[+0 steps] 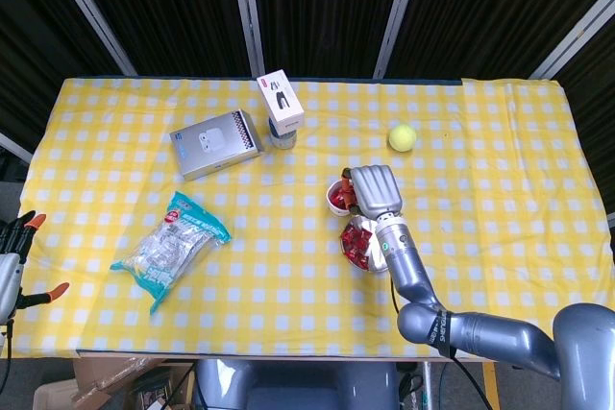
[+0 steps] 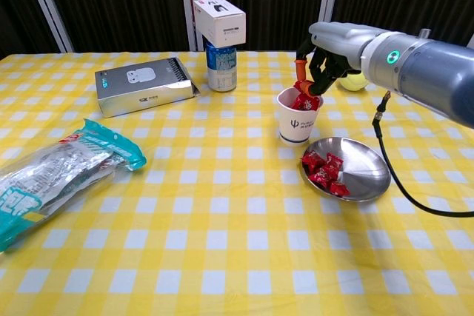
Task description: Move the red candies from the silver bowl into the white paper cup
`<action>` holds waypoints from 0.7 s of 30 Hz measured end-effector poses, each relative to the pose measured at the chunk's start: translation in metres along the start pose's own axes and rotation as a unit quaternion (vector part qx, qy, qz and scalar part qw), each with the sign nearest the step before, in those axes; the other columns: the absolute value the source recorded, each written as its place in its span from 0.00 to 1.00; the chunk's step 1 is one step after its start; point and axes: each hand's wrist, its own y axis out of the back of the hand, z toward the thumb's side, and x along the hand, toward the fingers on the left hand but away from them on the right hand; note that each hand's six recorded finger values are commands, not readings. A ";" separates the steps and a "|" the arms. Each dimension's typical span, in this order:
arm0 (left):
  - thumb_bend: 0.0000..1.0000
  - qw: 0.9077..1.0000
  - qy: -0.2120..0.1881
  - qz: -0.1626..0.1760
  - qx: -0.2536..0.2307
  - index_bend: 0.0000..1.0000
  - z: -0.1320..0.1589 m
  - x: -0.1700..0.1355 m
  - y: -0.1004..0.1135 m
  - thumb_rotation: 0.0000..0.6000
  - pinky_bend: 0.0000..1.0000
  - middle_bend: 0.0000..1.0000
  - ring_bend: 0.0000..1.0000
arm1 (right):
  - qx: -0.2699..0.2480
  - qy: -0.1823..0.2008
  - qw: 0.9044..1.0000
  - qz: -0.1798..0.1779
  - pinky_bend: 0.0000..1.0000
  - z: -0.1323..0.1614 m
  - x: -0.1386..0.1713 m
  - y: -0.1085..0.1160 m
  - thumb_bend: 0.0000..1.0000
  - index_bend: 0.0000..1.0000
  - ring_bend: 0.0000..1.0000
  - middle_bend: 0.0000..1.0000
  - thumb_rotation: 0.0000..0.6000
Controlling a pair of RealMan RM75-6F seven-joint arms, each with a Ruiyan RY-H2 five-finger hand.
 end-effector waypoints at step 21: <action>0.05 1.000 0.001 0.000 -0.003 0.00 -0.001 -0.001 0.001 1.00 0.00 0.00 0.00 | -0.003 -0.010 1.000 -0.005 0.89 0.004 -0.008 -0.011 0.41 0.36 0.86 0.73 1.00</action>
